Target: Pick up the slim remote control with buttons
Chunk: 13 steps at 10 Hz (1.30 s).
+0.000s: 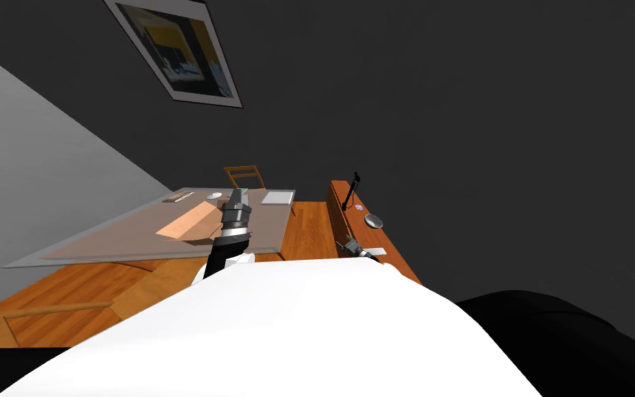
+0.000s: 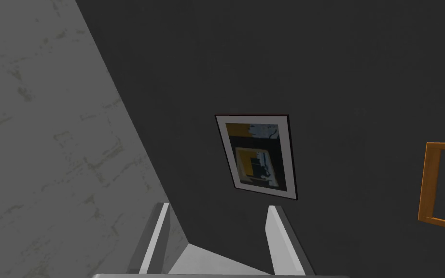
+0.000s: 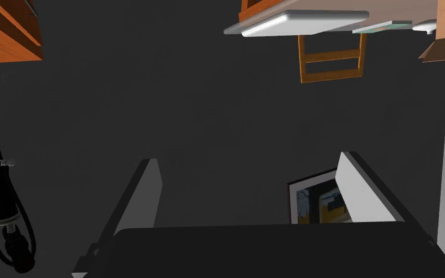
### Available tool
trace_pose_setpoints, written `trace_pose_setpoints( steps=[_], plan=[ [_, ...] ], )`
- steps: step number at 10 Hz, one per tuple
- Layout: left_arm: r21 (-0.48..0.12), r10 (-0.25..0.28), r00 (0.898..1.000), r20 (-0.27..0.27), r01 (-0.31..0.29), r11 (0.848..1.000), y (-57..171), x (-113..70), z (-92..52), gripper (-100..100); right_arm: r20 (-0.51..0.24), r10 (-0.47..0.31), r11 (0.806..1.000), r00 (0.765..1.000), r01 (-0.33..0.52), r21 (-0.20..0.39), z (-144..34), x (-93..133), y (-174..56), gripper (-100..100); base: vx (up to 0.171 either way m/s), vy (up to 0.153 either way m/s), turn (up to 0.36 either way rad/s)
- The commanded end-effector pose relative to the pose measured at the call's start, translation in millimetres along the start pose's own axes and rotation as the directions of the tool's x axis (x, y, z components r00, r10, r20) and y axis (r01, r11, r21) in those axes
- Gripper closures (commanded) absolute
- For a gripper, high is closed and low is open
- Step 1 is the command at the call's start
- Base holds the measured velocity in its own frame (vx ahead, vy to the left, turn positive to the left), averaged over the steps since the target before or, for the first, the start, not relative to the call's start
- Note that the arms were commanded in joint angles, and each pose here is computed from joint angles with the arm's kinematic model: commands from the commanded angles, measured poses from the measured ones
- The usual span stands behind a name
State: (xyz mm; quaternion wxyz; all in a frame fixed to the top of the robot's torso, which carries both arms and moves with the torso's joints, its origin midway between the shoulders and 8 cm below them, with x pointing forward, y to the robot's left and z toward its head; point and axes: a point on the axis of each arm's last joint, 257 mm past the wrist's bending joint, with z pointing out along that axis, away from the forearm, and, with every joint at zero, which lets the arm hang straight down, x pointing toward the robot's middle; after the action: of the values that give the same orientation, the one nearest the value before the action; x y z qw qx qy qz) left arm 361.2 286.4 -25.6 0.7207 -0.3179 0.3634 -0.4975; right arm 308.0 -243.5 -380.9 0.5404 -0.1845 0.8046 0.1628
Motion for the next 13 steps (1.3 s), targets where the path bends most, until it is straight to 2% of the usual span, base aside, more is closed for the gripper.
trace_pose_setpoints(
  steps=[1,2,3,4,5,6,7,8,9,10,11,12,13],
  plan=[
    [0.000,0.000,1.000,0.000,0.000,1.000,0,0.0,0.0,0,-0.075,-0.071,0.997,0.995,0.069,-0.024,-4.8,27,-4,-100,0.027,-0.018,0.120],
    [0.000,0.000,1.000,0.000,0.000,1.000,0,0.0,0.0,0,-0.108,-0.077,0.997,0.991,0.075,-0.021,-8.3,41,-6,-100,0.030,-0.021,0.090],
    [0.000,0.000,1.000,0.000,0.000,1.000,0,0.0,0.0,0,-0.162,-0.129,0.991,0.978,0.123,-0.047,-15.2,61,-10,-100,0.038,-0.019,0.152],
    [0.000,0.000,1.000,0.000,0.000,1.000,0,0.0,0.0,0,-0.189,-0.137,0.990,0.972,0.130,-0.048,-19.0,73,-12,-100,0.033,-0.018,0.082],
    [0.000,0.000,1.000,0.000,0.000,1.000,0,0.0,0.0,0,-0.245,-0.189,0.981,0.951,0.175,-0.079,-28.6,94,-17,-100,0.039,-0.020,0.132],
    [0.000,0.000,1.000,0.000,0.000,1.000,0,0.0,0.0,0,-0.269,-0.202,0.979,0.942,0.186,-0.084,-32.5,104,-18,-100,0.034,-0.021,0.064],
    [0.000,0.000,1.000,0.000,0.000,1.000,0,0.0,0.0,0,-0.321,-0.257,0.966,0.912,0.230,-0.120,-44.1,124,-24,-100,0.039,-0.023,0.090],
    [0.000,0.000,1.000,0.000,0.000,1.000,0,0.0,0.0,0,-0.342,-0.265,0.964,0.902,0.235,-0.125,-48.6,133,-26,-100,0.039,-0.028,0.067],
    [0.000,0.000,1.000,0.000,0.000,1.000,0,0.0,0.0,0,-0.342,-0.265,0.964,0.902,0.235,-0.125,-48.6,133,-26,-100,0.020,-0.014,0.012],
    [0.000,0.000,1.000,0.000,0.000,1.000,0,0.0,0.0,0,-0.394,-0.331,0.943,0.857,0.284,-0.174,-62.6,153,-33,-100,0.036,-0.010,0.124],
    [0.000,0.000,1.000,0.000,0.000,1.000,0,0.0,0.0,0,-0.405,-0.325,0.945,0.854,0.278,-0.171,-66.0,158,-34,-100,0.040,-0.018,0.065],
    [0.000,0.000,1.000,0.000,0.000,1.000,0,0.0,0.0,0,-0.451,-0.384,0.923,0.805,0.317,-0.220,-81.9,177,-42,-100,0.048,-0.029,0.099],
    [0.000,0.000,1.000,0.000,0.000,1.000,0,0.0,0.0,0,-0.468,-0.378,0.926,0.799,0.309,-0.219,-87.1,184,-44,-100,0.044,-0.031,0.050]
  ],
)
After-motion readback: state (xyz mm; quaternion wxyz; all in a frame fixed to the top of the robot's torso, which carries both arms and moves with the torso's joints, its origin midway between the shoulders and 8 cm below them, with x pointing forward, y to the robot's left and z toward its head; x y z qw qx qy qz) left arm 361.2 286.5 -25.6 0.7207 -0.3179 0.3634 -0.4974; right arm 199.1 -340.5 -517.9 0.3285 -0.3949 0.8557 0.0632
